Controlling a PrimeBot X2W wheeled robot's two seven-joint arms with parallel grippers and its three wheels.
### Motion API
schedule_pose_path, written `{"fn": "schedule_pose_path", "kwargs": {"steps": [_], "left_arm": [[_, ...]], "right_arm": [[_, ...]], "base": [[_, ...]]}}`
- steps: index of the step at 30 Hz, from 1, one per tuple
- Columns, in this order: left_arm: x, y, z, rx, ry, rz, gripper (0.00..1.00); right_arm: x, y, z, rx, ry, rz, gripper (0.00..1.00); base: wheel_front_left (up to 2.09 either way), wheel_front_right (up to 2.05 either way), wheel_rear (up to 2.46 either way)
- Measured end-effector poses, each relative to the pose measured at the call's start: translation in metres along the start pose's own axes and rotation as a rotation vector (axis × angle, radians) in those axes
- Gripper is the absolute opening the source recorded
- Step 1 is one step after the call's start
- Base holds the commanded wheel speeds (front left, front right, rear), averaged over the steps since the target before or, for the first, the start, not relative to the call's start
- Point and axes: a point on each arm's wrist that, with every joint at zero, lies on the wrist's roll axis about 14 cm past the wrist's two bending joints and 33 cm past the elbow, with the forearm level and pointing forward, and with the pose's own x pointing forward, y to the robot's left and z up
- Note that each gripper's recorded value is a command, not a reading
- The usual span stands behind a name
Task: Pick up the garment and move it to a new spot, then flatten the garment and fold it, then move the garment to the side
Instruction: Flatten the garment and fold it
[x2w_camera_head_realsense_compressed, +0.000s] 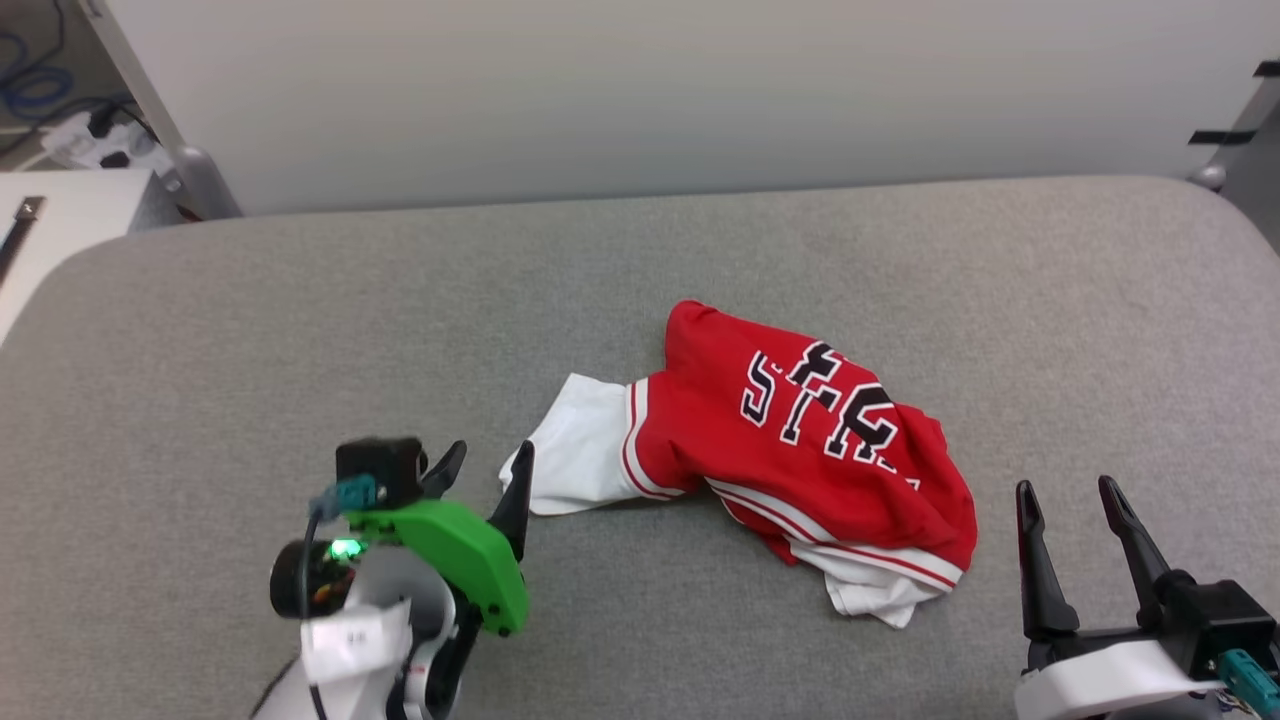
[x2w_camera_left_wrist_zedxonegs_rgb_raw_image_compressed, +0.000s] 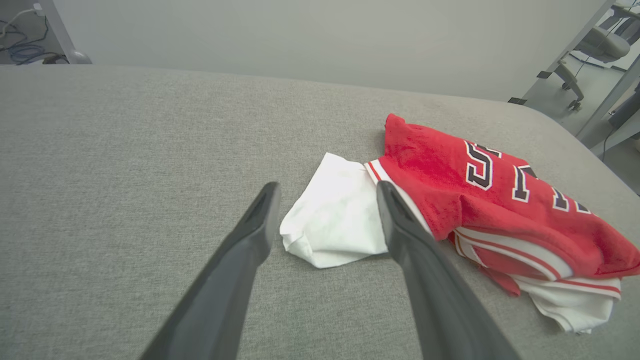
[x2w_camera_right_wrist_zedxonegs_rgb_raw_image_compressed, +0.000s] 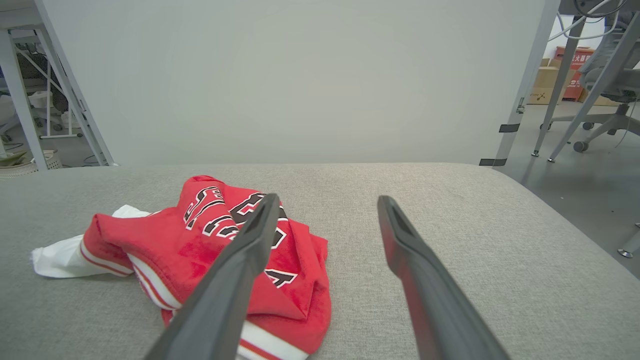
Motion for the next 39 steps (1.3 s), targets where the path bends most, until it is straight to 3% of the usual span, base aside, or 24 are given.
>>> {"fn": "schedule_pose_path", "kwargs": {"steps": [7, 17, 18, 19, 26, 32, 39], "left_arm": [[0.027, 0.022, -0.046, 0.072, 0.362, 0.045, 1.0], [0.054, 0.035, -0.095, 0.121, 0.593, 0.064, 1.0], [0.058, 0.037, -0.1, 0.138, 0.615, 0.066, 0.13], [0.059, 0.037, -0.101, 0.138, 0.617, 0.066, 0.0], [0.062, 0.045, -0.079, 0.081, 0.482, 0.097, 0.0], [0.045, 0.08, -0.044, 0.021, 0.33, 0.214, 0.0], [-0.013, 0.138, -0.032, -0.03, 0.281, 0.397, 0.0]], "right_arm": [[0.011, -0.002, -0.016, -0.001, 0.047, -0.008, 1.0], [0.014, -0.017, -0.039, -0.012, 0.117, -0.052, 1.0], [0.014, -0.019, -0.042, -0.014, 0.127, -0.06, 1.0], [0.014, -0.02, -0.042, -0.014, 0.129, -0.062, 1.0], [0.018, -0.016, -0.04, -0.01, 0.118, -0.049, 1.0], [0.021, -0.006, -0.033, -0.003, 0.091, -0.017, 1.0], [0.021, 0.011, -0.026, 0.004, 0.069, 0.038, 1.0]], "base": [[0.0, 0.0, 0.0], [0.0, 0.0, 0.0], [0.0, 0.0, 0.0], [0.0, 0.0, 0.0], [0.0, 0.0, 0.0], [0.0, 0.0, 0.0], [0.0, 0.0, 0.0]]}}
